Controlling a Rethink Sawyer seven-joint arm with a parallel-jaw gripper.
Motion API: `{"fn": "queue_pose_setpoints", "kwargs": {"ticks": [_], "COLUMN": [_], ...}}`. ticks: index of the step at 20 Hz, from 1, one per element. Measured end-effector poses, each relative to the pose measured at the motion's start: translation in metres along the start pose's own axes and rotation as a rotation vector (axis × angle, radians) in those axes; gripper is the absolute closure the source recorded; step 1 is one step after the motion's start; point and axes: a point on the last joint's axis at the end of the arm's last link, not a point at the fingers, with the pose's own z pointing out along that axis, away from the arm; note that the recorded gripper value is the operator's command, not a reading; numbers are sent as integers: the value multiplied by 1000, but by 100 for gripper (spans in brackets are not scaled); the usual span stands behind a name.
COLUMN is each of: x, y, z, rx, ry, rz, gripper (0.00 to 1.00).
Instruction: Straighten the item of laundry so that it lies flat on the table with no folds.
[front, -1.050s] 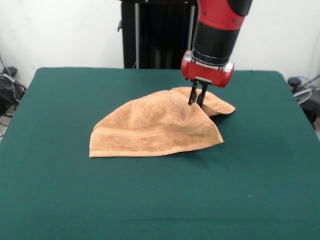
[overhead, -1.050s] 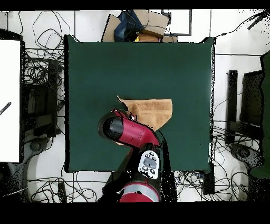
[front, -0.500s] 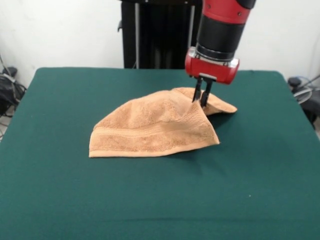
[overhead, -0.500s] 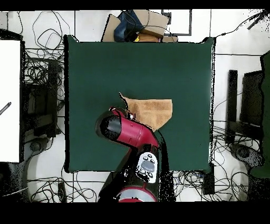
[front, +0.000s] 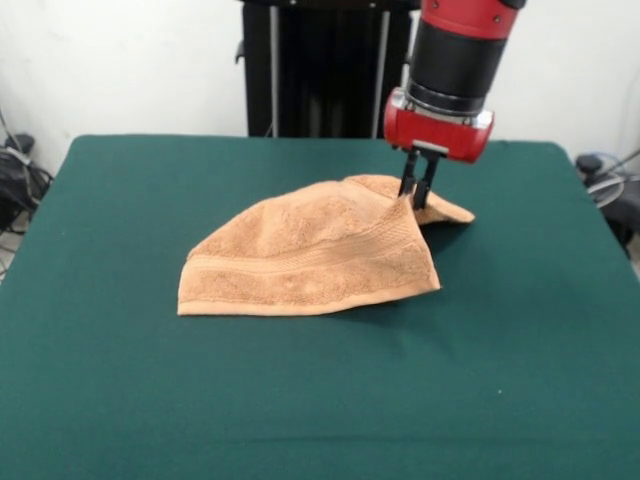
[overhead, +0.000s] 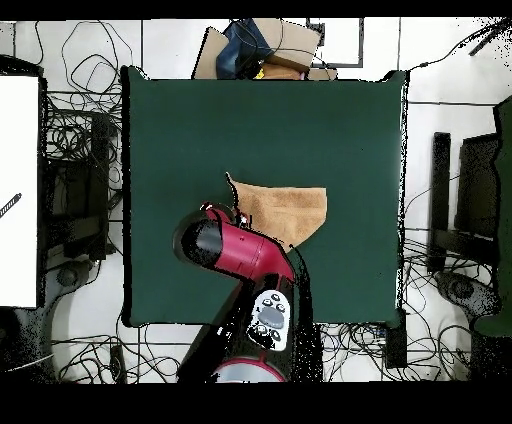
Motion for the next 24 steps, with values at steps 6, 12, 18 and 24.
{"fn": "queue_pose_setpoints", "kwargs": {"ticks": [6,12,18,24], "x": [0,1,2,4], "y": [0,-1,-2,-1], "z": [-2,-2,-2,-3], "rx": [-2,-3,-4,-6], "ry": [6,20,32,44], "rz": [2,5,6,6], "gripper": [100,100,100,100]}}
